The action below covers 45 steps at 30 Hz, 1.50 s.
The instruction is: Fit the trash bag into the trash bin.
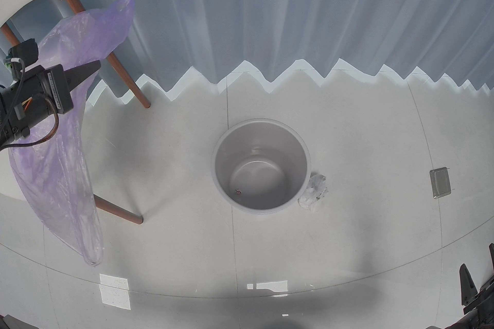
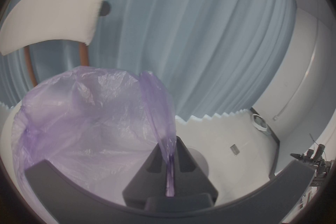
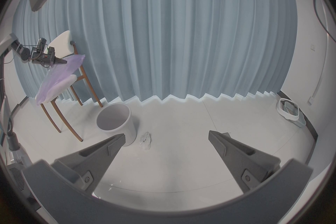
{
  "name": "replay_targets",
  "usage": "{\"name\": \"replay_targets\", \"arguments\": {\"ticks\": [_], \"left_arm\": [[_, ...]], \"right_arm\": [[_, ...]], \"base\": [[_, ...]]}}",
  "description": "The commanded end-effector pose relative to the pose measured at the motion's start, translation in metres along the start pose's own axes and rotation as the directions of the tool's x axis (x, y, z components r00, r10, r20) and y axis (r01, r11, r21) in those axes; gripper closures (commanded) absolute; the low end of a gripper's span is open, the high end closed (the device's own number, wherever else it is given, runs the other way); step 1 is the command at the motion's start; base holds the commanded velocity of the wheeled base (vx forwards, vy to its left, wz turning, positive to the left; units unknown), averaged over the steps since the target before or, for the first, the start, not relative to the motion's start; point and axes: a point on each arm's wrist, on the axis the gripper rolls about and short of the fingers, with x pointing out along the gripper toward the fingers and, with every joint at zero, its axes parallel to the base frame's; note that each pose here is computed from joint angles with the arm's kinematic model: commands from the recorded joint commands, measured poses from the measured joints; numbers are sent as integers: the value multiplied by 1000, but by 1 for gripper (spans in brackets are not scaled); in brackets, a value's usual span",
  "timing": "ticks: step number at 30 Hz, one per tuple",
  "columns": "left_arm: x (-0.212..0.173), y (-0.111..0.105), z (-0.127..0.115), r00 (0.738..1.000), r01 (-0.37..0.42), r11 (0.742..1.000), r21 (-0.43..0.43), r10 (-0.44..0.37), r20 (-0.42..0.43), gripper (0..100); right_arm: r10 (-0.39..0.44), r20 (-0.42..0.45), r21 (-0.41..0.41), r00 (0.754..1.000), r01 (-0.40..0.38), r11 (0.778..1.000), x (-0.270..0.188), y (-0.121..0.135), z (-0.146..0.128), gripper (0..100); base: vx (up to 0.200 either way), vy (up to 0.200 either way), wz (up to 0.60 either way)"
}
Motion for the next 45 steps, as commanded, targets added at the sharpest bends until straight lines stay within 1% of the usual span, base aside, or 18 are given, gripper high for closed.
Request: {"name": "replay_targets", "arguments": {"ticks": [1, 2, 3, 5, 8, 11, 12, 13, 16, 19, 20, 22, 23, 27, 32, 34, 43, 45], "left_arm": [[13, -24, 3, 990, 143, 990, -3, -143, -2, 100], [20, -30, -1, 985, 173, 985, -7, -173, -18, 100], [20, -30, -1, 984, 175, 985, -7, -175, -18, 100], [30, -38, -1, 977, 213, 977, -8, -213, -8, 100], [45, -52, 0, 960, 277, 961, -12, -277, 39, 100], [58, -66, 0, 939, 337, 941, -41, -333, 85, 100], [58, -66, 0, 939, 337, 941, -41, -333, 85, 100], [66, -77, 0, 924, 375, 924, -73, -367, 105, 100], [75, -89, -4, 909, 415, 902, -120, -404, 106, 100], [77, -106, -8, 884, 467, 863, -191, -458, 94, 100], [76, -107, -8, 882, 471, 860, -196, -462, 94, 100], [74, -119, -8, 861, 508, 833, -220, -500, 92, 100], [74, -123, -7, 855, 517, 826, -224, -510, 95, 100], [79, -135, -7, 838, 544, 806, -231, -538, 95, 100], [87, -139, -13, 836, 545, 804, -237, -543, 77, 100], [90, -137, -16, 842, 535, 810, -240, -535, 69, 100], [96, -133, -20, 849, 521, 818, -243, -525, 53, 100], [98, -129, -25, 860, 501, 829, -247, -508, 37, 100]], "right_arm": [[0, -1, 0, 1000, 0, 1000, 0, 0, -5, 0], [0, -1, 0, 1000, 0, 1000, 0, 0, -5, 0], [0, -1, 0, 1000, 0, 1000, 0, 0, -5, 0], [0, -1, 0, 1000, 0, 1000, 0, 0, -5, 0], [0, 1, 0, 1000, 0, 1000, 0, 0, -5, 0], [-1, 1, 2, 1000, 1, 1000, 0, 0, -5, 0], [-1, 1, 2, 1000, 1, 1000, 0, 0, -5, 0], [-3, 1, 5, 1000, 3, 1000, 0, 0, -5, 0], [-4, 1, 8, 1000, 4, 1000, 0, 0, -5, 0], [-6, 1, 8, 1000, 6, 1000, 0, 0, -5, 0], [-6, 1, 8, 1000, 6, 1000, 0, 0, -5, 0], [-6, 1, 9, 1000, 6, 1000, 0, 0, -5, 0], [-6, 1, 11, 1000, 6, 1000, 0, 0, -5, 0], [-7, 1, 12, 1000, 7, 1000, 0, 0, -5, 0], [-7, 1, 14, 1000, 7, 1000, 0, 0, -5, 0], [-7, 1, 14, 1000, 7, 1000, 0, 0, -5, 0], [-7, 1, 14, 1000, 7, 1000, 0, 0, -5, 0], [-7, 1, 14, 1000, 7, 1000, 0, 0, -5, 0]], "base": [[0, 0, 0], [0, 0, 0], [0, 0, 0], [0, 0, 0], [0, 0, 0], [0, 0, 0], [0, 0, 0], [0, 0, 0], [0, 0, 0], [0, 0, 0], [0, 0, 0], [0, 0, 0], [0, 0, 0], [0, 0, 0], [0, 0, 0], [0, 0, 0], [0, 0, 0], [0, 0, 0]]}}
